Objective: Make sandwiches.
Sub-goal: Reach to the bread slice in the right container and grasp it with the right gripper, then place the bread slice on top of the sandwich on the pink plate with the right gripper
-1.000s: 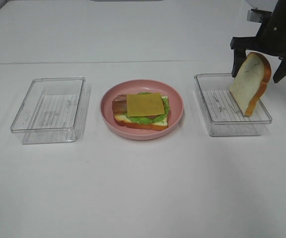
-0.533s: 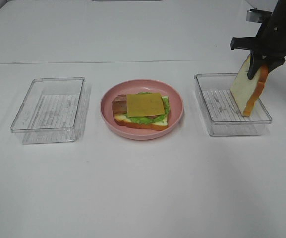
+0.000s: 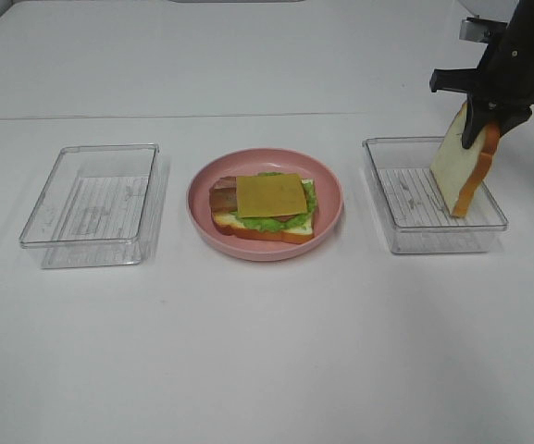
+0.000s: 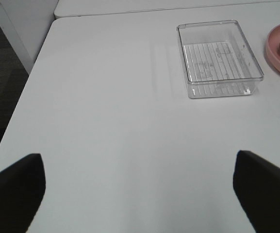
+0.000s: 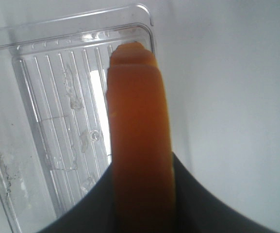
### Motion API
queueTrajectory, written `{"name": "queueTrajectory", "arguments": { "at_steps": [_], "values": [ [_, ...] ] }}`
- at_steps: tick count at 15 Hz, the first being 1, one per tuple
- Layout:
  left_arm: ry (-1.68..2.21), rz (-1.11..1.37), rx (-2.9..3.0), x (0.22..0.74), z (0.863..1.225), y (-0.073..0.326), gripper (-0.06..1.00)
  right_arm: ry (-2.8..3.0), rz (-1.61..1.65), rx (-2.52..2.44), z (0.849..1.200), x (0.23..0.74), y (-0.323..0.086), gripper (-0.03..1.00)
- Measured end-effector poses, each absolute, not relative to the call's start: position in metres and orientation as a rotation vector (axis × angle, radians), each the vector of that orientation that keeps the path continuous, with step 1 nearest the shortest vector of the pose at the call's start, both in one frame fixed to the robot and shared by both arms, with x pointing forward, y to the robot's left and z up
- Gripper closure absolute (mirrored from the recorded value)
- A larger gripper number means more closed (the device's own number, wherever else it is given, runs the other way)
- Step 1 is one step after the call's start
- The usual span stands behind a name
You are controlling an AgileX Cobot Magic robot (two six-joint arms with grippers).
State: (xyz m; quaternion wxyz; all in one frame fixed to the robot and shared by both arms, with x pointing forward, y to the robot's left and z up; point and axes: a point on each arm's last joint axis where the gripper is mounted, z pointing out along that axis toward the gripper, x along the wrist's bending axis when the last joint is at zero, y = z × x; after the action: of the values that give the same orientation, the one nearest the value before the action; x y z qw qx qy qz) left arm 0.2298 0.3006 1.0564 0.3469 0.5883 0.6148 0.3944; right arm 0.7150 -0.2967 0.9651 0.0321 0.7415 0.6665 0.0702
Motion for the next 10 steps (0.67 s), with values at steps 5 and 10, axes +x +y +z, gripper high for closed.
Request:
{"name": "queueTrajectory", "arguments": {
  "at_steps": [5,10],
  "values": [
    [1.595,1.023,1.526,0.230,1.056,0.301,-0.03,1.991,0.385,2.223,1.030,0.700,-0.294,0.74],
    [1.595,1.023,1.526,0.230,1.056,0.301,-0.03,2.081,0.801,2.178,1.103,0.649,-0.271,0.74]
  ]
}}
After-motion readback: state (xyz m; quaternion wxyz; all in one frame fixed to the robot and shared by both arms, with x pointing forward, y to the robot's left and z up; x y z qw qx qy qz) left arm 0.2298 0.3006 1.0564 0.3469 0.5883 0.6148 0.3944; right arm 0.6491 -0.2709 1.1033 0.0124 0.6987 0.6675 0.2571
